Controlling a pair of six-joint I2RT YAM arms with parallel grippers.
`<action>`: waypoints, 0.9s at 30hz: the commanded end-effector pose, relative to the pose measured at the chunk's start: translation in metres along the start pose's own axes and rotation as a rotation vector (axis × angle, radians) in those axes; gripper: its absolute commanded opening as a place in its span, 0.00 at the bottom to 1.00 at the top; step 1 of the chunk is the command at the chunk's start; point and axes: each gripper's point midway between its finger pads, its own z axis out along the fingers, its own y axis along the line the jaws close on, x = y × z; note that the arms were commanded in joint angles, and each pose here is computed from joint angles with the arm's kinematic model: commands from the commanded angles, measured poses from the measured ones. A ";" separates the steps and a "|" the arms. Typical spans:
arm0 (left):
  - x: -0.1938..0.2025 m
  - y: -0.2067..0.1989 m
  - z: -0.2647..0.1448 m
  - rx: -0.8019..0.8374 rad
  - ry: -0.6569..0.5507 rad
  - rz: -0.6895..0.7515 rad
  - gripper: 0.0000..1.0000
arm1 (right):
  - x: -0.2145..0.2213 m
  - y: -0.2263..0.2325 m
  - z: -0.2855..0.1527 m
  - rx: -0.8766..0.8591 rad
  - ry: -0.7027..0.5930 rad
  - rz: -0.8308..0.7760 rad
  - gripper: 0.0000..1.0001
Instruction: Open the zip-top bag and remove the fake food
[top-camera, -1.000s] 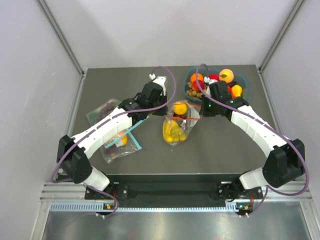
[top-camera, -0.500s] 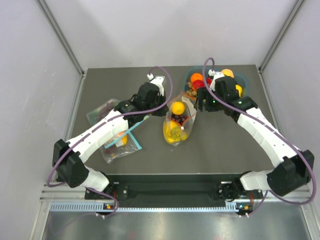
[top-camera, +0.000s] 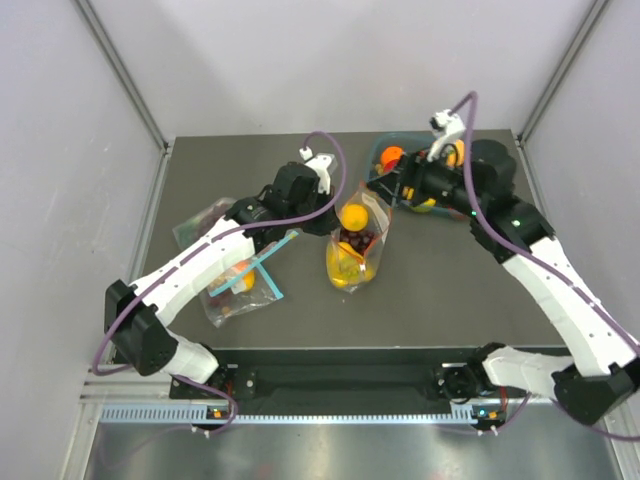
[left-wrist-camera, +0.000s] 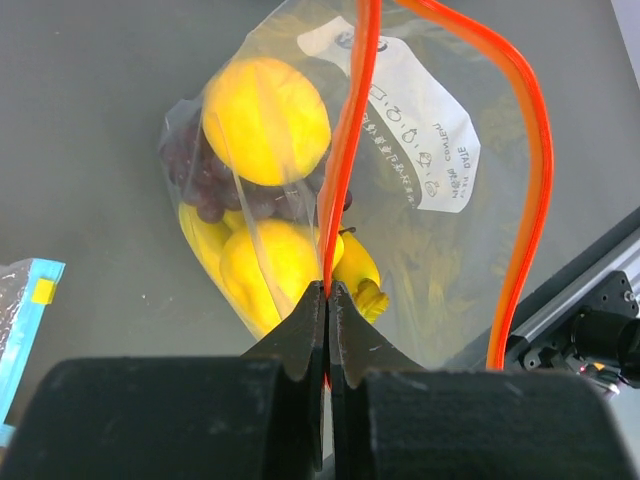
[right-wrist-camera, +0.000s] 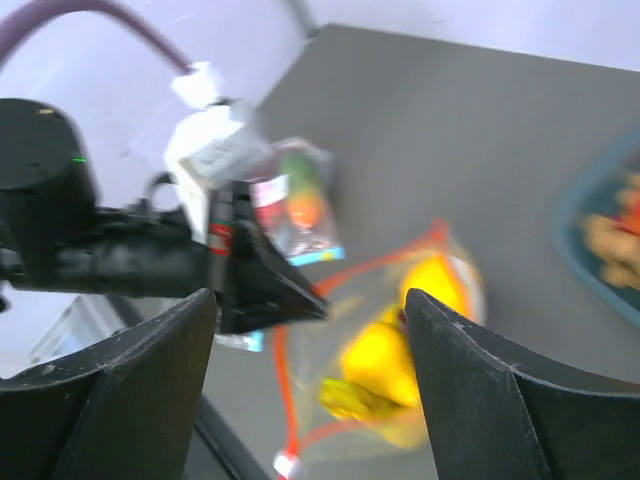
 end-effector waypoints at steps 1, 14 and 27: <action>-0.024 -0.016 -0.022 0.063 -0.070 0.025 0.00 | 0.013 0.047 0.031 -0.175 0.067 0.007 0.76; -0.023 -0.014 -0.021 0.058 -0.085 0.002 0.00 | 0.124 -0.012 0.070 0.031 0.308 0.159 0.67; -0.018 -0.017 -0.008 0.087 -0.079 -0.025 0.00 | 0.147 -0.062 0.097 0.243 0.363 0.033 0.68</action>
